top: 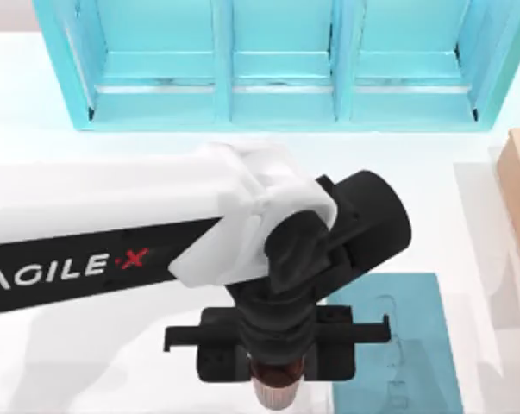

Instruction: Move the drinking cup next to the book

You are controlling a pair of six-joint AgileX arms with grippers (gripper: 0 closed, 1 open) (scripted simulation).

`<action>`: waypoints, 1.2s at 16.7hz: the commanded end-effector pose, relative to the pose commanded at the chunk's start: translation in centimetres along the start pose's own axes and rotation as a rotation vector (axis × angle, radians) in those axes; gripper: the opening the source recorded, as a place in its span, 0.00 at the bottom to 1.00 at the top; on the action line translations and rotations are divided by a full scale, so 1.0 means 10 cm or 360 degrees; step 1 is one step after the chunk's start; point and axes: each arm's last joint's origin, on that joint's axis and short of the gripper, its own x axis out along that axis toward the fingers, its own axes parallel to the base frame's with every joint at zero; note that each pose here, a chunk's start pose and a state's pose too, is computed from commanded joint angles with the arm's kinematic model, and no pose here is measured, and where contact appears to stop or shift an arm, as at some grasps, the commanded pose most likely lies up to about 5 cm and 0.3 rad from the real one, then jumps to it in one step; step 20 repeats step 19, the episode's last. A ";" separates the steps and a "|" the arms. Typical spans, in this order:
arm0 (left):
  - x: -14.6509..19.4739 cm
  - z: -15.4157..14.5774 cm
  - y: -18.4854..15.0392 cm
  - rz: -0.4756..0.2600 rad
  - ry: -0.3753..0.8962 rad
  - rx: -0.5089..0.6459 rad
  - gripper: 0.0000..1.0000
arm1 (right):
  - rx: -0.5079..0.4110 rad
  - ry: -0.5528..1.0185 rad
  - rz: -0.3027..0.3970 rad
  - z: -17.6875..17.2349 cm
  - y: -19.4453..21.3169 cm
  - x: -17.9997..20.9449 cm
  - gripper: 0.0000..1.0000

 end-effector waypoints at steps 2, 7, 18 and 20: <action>0.00 0.00 0.00 0.0000 0.0000 0.0000 0.15 | 0.0000 0.0000 0.0000 0.00 0.00 0.00 1.00; 0.00 0.00 0.00 0.0000 0.0000 0.0000 0.53 | 0.0000 0.0000 0.0000 0.00 0.00 0.00 1.00; 0.00 0.00 0.00 0.0000 0.0000 0.0000 1.00 | 0.0000 0.0000 0.0000 0.00 0.00 0.00 1.00; 0.00 0.00 0.00 0.0000 0.0000 0.0000 1.00 | 0.0000 0.0000 0.0000 0.00 0.00 0.00 1.00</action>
